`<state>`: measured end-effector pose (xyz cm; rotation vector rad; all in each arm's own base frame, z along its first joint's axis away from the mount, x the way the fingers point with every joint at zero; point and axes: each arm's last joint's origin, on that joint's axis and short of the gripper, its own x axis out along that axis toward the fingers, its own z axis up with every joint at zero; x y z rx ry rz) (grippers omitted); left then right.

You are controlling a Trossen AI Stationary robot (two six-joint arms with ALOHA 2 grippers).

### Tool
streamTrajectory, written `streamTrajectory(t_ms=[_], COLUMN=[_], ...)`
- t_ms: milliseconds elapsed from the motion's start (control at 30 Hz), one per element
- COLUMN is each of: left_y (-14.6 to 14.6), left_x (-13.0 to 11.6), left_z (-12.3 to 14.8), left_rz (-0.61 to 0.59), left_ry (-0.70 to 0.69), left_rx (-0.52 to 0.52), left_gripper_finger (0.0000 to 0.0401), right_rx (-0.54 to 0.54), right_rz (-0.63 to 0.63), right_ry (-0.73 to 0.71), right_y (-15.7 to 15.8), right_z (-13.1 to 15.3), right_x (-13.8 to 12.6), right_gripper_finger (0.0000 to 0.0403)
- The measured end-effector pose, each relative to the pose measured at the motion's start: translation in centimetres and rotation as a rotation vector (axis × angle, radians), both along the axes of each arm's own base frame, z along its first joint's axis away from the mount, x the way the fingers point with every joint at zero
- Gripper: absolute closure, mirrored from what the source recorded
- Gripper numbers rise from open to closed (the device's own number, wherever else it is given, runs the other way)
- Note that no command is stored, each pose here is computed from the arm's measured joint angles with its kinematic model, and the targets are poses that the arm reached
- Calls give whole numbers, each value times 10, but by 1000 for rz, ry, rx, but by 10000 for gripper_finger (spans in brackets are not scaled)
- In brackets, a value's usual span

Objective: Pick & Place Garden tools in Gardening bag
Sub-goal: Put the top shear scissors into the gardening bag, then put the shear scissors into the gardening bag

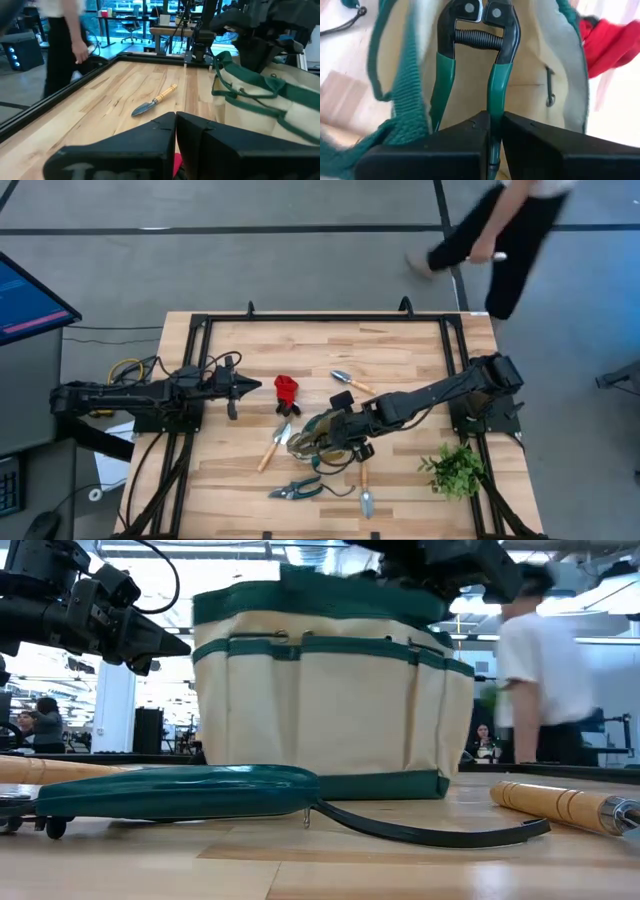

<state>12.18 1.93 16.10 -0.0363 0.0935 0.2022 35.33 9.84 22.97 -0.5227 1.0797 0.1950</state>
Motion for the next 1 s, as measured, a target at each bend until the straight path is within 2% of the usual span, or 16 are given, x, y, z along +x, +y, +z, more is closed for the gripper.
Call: streamTrajectory(t_ms=[367, 633, 767, 867, 1000], left_y=[0, 0, 0, 0, 0], left_x=[0, 0, 0, 0, 0], left_z=[0, 0, 0, 0, 0], left_rz=[1, 4, 5, 5, 4], left_ry=[-1, -1, -1, -1, -2], left_rx=[1, 1, -1, -1, -2], left_gripper_finger=[399, 399, 399, 399, 399], right_rx=[74, 66, 66, 68, 74], right_rz=[-36, -44, -46, -46, -65], right_ry=[27, 35, 10, -2, 11], right_y=[-15, -19, -18, -18, -18], right_z=[-1, 2, 20, 39, 63], right_x=[3, 4, 8, 10, 8], right_gripper_finger=[381, 266, 235, 235, 263])
